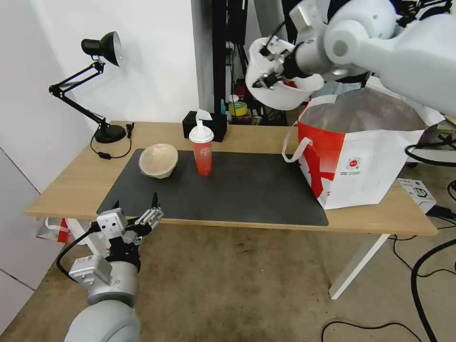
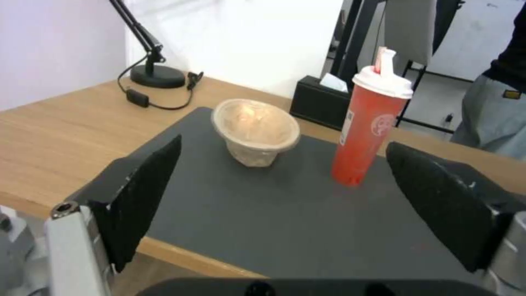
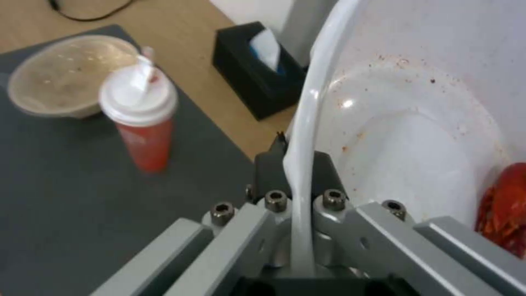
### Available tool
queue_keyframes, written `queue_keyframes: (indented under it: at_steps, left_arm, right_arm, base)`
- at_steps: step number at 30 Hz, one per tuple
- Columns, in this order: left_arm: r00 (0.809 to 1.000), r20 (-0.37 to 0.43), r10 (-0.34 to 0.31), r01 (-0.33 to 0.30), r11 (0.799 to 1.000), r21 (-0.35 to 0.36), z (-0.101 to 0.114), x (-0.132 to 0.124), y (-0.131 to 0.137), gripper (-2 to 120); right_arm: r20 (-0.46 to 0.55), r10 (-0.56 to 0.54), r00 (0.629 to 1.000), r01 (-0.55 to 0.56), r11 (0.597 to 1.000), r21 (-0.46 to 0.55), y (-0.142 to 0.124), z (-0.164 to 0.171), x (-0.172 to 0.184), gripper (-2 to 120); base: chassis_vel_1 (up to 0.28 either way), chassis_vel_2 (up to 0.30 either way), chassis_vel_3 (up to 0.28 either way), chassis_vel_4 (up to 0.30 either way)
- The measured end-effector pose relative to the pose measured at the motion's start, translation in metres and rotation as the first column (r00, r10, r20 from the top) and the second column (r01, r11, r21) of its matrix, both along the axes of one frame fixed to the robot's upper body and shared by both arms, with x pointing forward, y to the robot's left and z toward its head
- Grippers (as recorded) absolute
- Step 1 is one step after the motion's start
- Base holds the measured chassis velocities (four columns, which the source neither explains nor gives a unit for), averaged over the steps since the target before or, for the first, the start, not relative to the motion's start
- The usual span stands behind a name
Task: Pick up the trash from the table and place it into the takeout bag.
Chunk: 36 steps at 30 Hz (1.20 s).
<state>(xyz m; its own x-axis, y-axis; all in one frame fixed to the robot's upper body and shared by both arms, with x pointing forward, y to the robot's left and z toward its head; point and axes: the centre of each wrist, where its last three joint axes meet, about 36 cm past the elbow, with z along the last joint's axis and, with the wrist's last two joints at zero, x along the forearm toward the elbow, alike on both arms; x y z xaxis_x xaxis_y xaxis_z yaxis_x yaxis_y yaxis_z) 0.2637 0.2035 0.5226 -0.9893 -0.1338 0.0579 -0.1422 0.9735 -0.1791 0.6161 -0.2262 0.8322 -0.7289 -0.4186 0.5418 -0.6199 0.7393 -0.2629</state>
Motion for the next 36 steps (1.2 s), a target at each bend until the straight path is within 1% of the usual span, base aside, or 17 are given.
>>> queue_keyframes:
  at_steps: [1,2,3,7,8,11,12,16,17,21,27,36]
  left_arm:
    - [1.0,-0.001,-0.001,0.001,1.0,0.0,0.0,0.0,0.0,100]
    - [1.0,-0.001,-0.001,0.001,1.0,0.0,0.0,0.0,0.0,100]
    - [1.0,-0.001,-0.002,0.002,1.0,0.002,0.0,0.0,0.0,100]
    - [1.0,0.0,-0.007,0.007,1.0,0.003,0.001,-0.001,0.0,100]
    - [1.0,0.0,-0.007,0.007,1.0,0.003,0.001,-0.001,0.0,100]
    - [1.0,0.0,-0.013,0.013,1.0,0.006,0.001,0.0,0.001,100]
    - [1.0,0.0,-0.013,0.013,1.0,0.006,0.001,0.0,0.001,100]
    - [1.0,-0.004,-0.017,0.017,1.0,0.006,-0.001,0.002,0.001,100]
    - [1.0,-0.004,-0.017,0.017,1.0,0.006,-0.001,0.002,0.001,100]
    - [1.0,-0.007,-0.018,0.019,1.0,0.009,-0.002,0.002,0.001,100]
    - [1.0,-0.01,-0.019,0.019,1.0,0.012,-0.002,0.003,0.002,100]
    - [1.0,-0.015,-0.016,0.016,1.0,0.009,-0.003,0.003,0.001,100]
  right_arm:
    - [0.0,-0.013,1.0,0.013,1.0,0.005,-0.007,-0.001,0.0,0]
    - [0.0,-0.013,1.0,0.013,1.0,0.005,-0.007,-0.001,0.0,0]
    - [-0.001,-0.035,0.999,0.035,0.999,0.009,-0.018,-0.002,0.001,0]
    - [-0.004,-0.079,0.997,0.079,0.997,0.002,-0.047,-0.008,0.003,0]
    - [-0.004,-0.079,0.997,0.079,0.997,0.002,-0.047,-0.008,0.003,0]
    - [-0.007,-0.102,0.995,0.102,0.995,0.005,-0.065,-0.01,0.001,0]
    - [-0.007,-0.102,0.995,0.102,0.995,0.005,-0.065,-0.01,0.001,0]
    - [-0.01,-0.129,0.992,0.129,0.991,0.016,-0.084,-0.013,0.0,0]
    - [-0.01,-0.129,0.992,0.129,0.991,0.016,-0.084,-0.013,0.0,0]
    - [-0.017,-0.148,0.989,0.148,0.989,0.026,-0.097,-0.019,-0.002,0]
    - [-0.038,-0.174,0.984,0.176,0.983,0.049,-0.117,-0.036,-0.007,0]
    - [-0.071,-0.194,0.978,0.198,0.978,0.07,-0.129,-0.065,-0.007,0]
  base:
    - [0.0,0.0,0.0,0.0]
    - [0.0,0.0,0.0,0.0]
    - [0.0,0.0,0.0,0.0]
    - [0.0,0.0,0.0,0.0]
    - [0.0,0.0,0.0,0.0]
    - [0.0,0.0,0.0,0.0]
    - [0.0,0.0,0.0,0.0]
    - [0.0,0.0,0.0,0.0]
    - [0.0,0.0,0.0,0.0]
    - [0.0,0.0,0.0,0.0]
    - [0.0,0.0,0.0,0.0]
    - [0.0,0.0,0.0,0.0]
